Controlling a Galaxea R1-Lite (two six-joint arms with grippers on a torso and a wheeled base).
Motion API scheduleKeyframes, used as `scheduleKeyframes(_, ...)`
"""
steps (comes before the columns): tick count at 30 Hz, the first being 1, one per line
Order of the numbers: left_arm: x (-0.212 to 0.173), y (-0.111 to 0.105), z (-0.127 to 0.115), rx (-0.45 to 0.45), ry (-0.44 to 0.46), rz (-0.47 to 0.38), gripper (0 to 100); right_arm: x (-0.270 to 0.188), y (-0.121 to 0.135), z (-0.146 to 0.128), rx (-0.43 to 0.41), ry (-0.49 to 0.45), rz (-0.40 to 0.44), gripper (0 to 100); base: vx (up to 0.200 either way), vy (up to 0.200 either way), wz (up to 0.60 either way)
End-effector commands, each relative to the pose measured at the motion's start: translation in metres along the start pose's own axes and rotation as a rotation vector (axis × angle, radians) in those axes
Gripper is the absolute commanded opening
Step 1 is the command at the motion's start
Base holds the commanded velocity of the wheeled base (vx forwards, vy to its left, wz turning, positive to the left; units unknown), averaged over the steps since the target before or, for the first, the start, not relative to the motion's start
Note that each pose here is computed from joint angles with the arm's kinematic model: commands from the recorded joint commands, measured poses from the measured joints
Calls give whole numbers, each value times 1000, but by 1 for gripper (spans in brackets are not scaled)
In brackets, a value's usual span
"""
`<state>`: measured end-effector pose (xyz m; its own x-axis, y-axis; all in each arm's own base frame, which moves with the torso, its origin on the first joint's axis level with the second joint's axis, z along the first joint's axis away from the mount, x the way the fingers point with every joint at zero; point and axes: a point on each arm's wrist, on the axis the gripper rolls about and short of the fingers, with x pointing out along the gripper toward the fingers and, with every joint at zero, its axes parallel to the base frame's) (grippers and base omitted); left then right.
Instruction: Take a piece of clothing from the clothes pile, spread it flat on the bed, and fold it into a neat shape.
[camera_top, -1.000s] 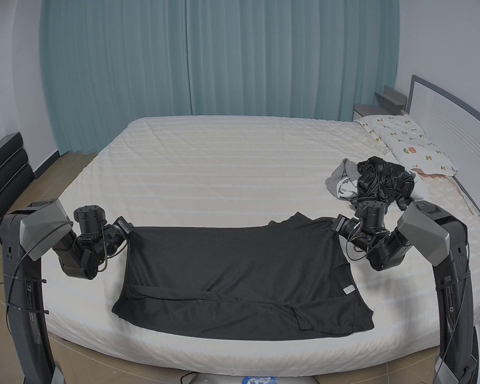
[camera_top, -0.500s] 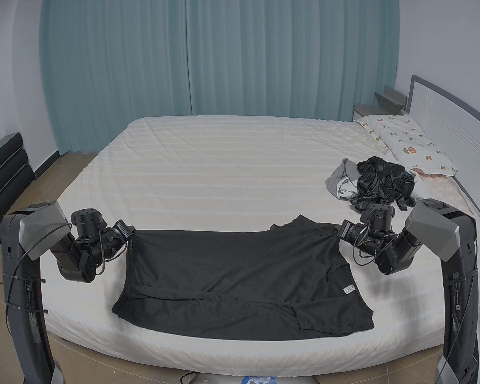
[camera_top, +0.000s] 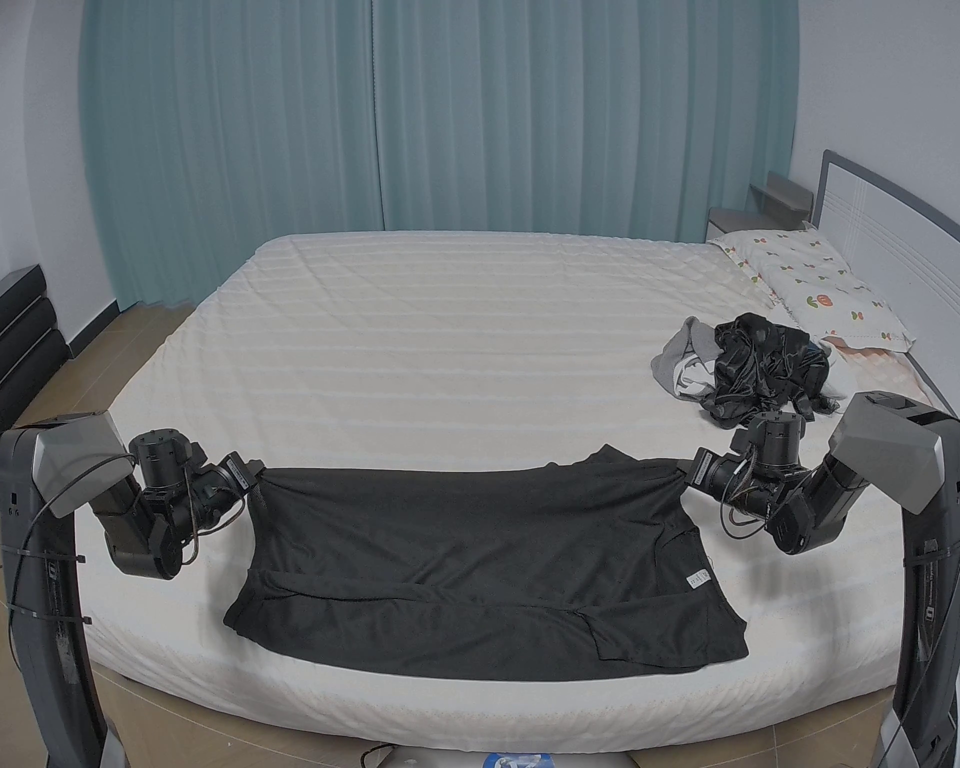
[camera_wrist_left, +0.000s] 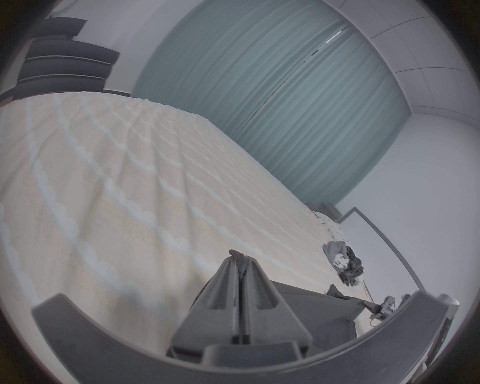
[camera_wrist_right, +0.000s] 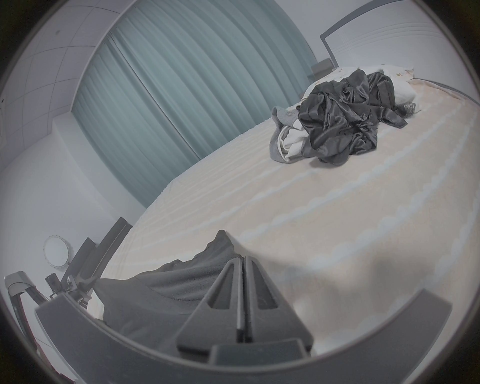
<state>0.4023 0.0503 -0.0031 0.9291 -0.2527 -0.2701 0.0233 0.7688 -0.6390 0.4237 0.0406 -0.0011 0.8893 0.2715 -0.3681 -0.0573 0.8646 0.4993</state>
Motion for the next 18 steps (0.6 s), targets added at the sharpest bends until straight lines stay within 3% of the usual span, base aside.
scheduleKeyframes(1,-11,7,-6,7,26,-27,0,-13,2,-2,-6,13,12,0,0,0,0)
scheduleKeyframes(18,-19,11,-19,159,64,-20,0,-33,-14,-31,-101,16,-3,0,0,0,0)
